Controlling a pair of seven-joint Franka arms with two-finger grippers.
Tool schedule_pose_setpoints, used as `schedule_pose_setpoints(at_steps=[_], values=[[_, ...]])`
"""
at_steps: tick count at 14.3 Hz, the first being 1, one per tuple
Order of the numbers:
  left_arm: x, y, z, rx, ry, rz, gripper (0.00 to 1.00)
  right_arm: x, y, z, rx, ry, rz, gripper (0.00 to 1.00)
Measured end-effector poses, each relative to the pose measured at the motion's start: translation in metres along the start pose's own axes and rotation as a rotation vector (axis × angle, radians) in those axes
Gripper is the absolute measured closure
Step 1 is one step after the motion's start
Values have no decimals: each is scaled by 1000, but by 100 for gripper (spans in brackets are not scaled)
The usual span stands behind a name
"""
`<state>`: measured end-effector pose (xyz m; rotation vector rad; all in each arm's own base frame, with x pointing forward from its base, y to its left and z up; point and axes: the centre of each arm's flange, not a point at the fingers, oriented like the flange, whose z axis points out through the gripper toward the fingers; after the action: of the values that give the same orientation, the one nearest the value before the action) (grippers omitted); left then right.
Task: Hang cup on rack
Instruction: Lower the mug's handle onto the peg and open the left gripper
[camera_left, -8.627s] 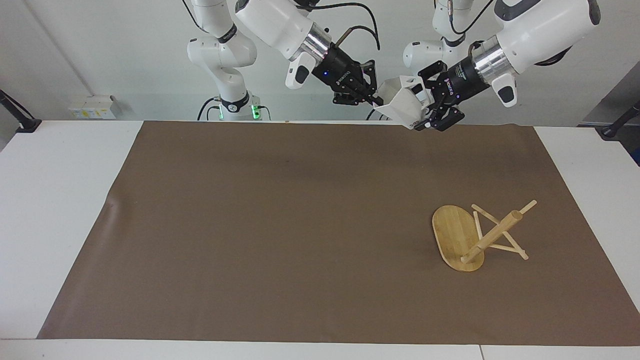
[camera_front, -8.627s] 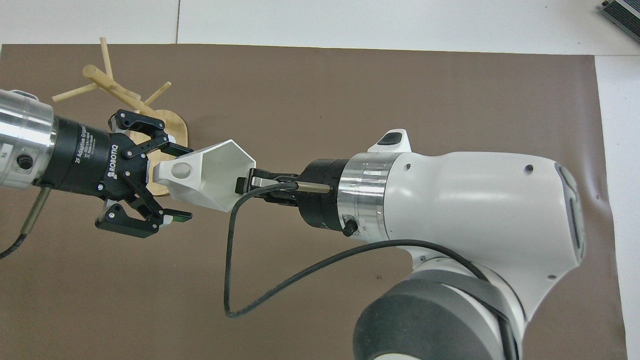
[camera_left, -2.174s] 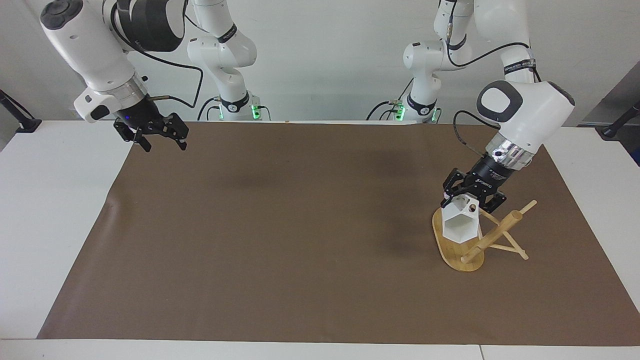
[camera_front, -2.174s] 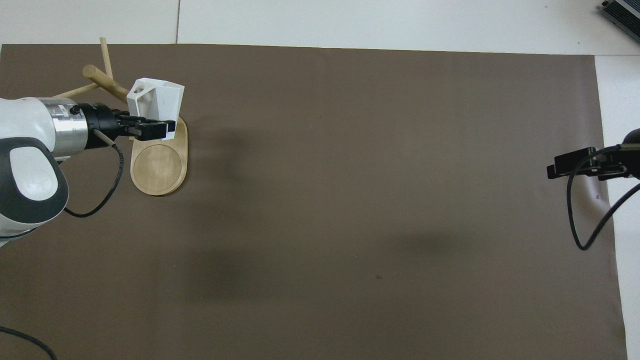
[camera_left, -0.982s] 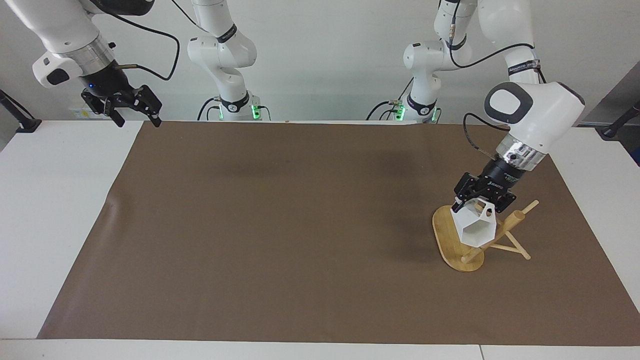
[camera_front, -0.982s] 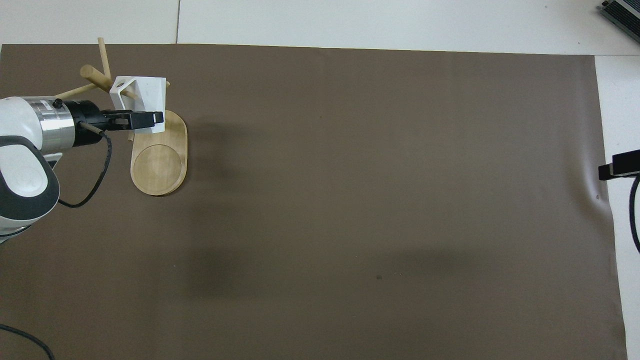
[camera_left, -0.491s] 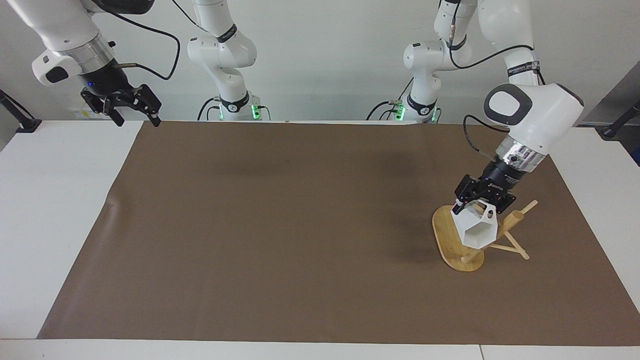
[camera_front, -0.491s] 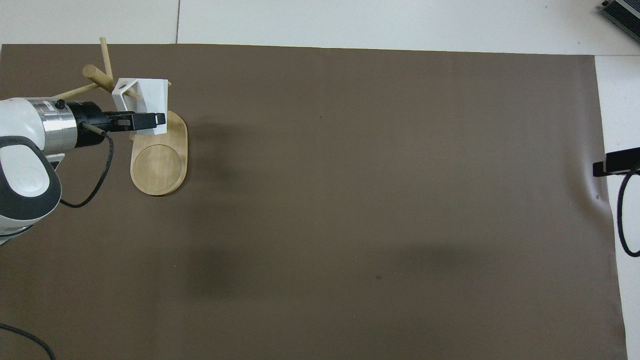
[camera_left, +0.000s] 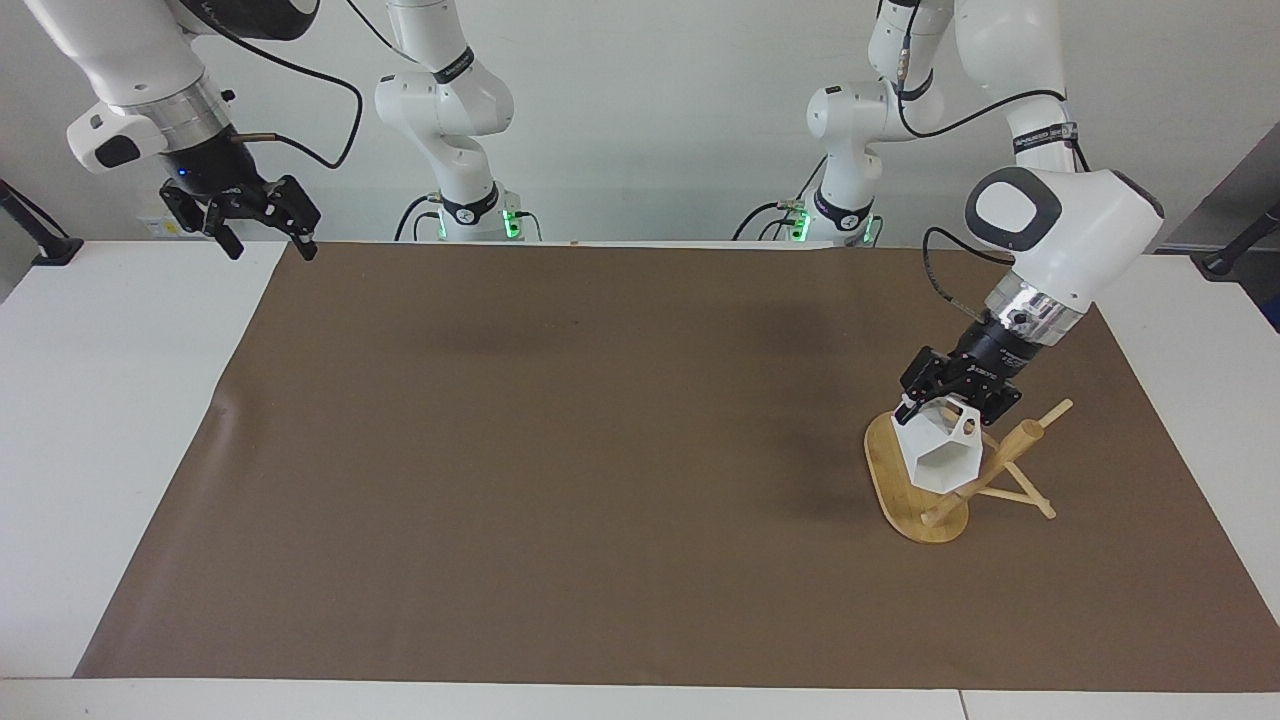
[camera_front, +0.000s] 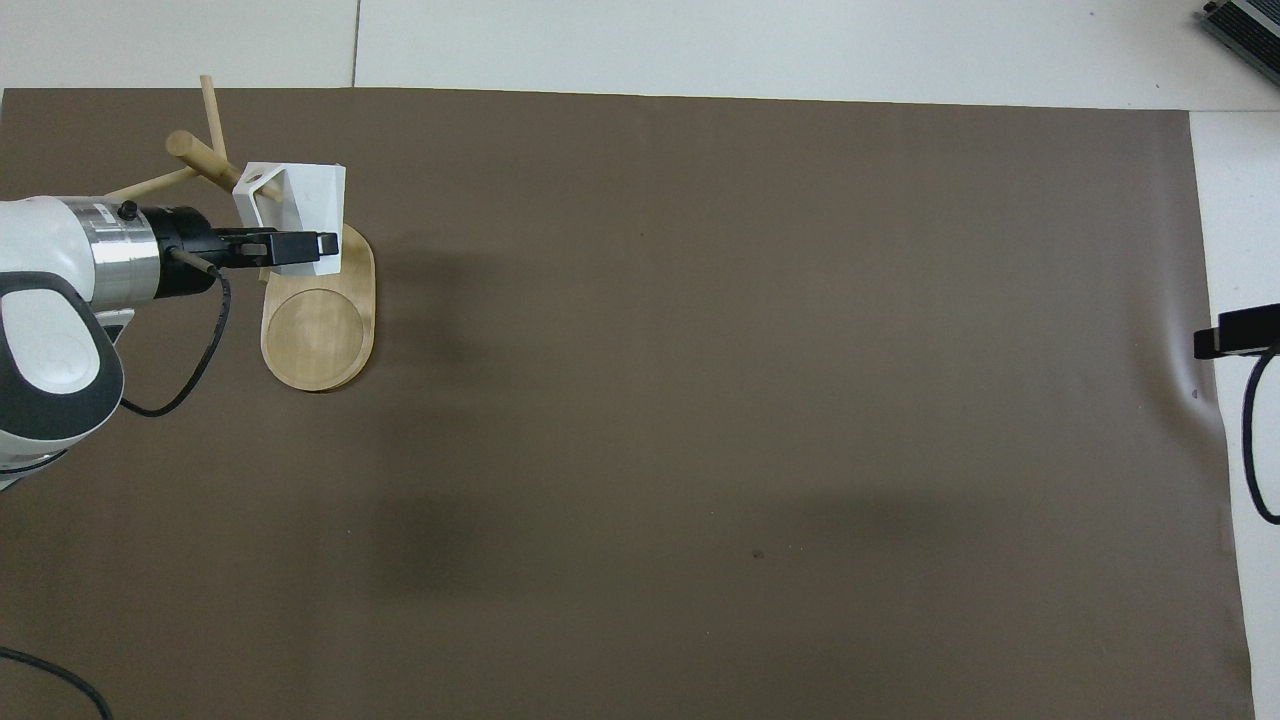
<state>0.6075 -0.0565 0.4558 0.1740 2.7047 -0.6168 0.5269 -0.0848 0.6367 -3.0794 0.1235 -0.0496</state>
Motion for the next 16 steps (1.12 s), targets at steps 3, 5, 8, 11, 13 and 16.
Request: schedule_pose_setpoints(at_steps=[3, 5, 8, 11, 13, 16], values=[[0, 10, -4, -2, 0, -19, 26, 0, 4, 0, 0, 0, 8, 0], [0, 16, -8, -3, -1, -32, 26, -1, 7, 0, 0, -1, 12, 0], [0, 17, -8, -2, -1, -35, 26, -1, 7, 0, 0, -1, 13, 0], [0, 17, -8, -1, 1, -35, 26, -1, 7, 0, 0, -1, 14, 0], [0, 16, -8, 0, 2, -35, 26, -1, 7, 0, 0, 0, 14, 0], [0, 16, -9, 0, 3, -32, 13, -1, 7, 0, 0, 0, 13, 0]])
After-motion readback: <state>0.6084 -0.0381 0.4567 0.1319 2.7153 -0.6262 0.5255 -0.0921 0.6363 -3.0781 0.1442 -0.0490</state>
